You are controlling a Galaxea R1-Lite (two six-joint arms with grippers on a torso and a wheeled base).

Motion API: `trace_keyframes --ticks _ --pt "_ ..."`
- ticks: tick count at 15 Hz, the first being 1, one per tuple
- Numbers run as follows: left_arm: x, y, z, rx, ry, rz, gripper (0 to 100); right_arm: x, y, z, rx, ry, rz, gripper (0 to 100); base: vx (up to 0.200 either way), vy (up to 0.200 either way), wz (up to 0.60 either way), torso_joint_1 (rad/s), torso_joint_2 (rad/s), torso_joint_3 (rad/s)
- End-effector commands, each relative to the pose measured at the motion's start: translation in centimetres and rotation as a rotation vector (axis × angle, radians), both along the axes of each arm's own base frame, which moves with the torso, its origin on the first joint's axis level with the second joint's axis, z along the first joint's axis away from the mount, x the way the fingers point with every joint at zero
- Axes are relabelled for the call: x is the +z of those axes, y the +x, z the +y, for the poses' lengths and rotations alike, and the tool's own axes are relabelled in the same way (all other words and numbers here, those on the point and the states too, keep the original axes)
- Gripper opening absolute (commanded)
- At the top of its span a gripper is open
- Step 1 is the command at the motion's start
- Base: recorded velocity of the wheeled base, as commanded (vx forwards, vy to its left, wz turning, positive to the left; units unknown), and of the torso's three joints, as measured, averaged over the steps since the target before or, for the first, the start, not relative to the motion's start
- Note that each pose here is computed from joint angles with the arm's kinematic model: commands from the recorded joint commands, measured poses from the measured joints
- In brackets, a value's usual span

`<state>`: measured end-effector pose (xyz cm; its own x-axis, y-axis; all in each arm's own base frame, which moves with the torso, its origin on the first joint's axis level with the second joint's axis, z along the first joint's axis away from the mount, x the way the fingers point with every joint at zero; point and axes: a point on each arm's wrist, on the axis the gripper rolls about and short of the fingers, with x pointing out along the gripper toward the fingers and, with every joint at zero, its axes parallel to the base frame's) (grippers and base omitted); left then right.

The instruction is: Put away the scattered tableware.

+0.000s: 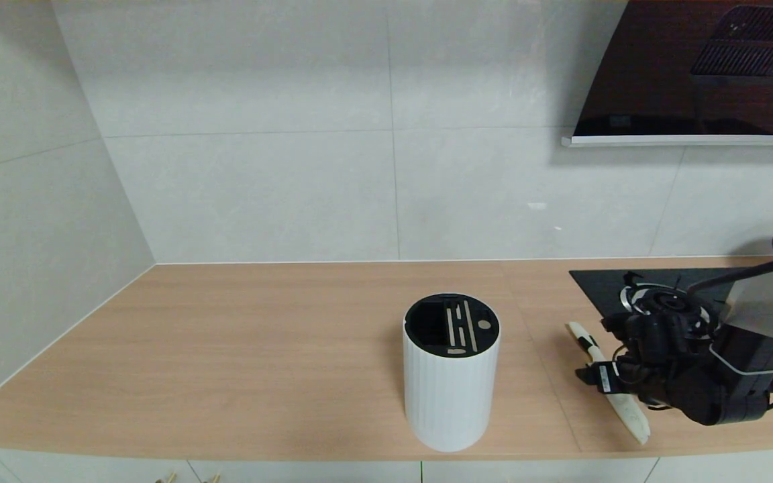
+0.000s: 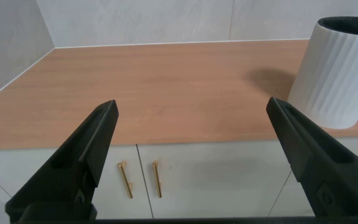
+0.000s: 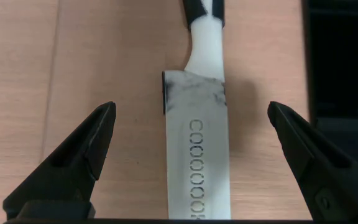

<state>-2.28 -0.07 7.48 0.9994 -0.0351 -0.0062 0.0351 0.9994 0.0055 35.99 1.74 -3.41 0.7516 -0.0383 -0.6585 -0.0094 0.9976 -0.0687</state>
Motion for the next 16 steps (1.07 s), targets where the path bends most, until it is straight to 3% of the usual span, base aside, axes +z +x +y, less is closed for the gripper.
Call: trace_keyframes --ticks 1,6,7,16 --pt "0.0 0.0 0.0 0.0 0.0 0.0 100 -0.5 0.3 0.0 -0.001 0.0 0.006 100 0.0 0.0 0.0 0.0 0.0 0.0" --pt "0.0 0.0 0.0 0.0 0.0 0.0 100 -0.9 0.4 0.0 -0.005 -0.003 0.012 100 0.0 0.0 0.0 0.0 0.0 0.0" --pt "0.0 0.0 0.0 0.0 0.0 0.0 100 -1.1 0.5 0.0 -0.004 -0.004 0.015 0 0.0 0.0 0.0 0.0 0.0 0.0" --pt "0.0 0.0 0.0 0.0 0.0 0.0 100 -1.4 0.6 -0.3 -0.015 -0.005 0.019 0 0.0 0.0 0.0 0.0 0.0 0.0"
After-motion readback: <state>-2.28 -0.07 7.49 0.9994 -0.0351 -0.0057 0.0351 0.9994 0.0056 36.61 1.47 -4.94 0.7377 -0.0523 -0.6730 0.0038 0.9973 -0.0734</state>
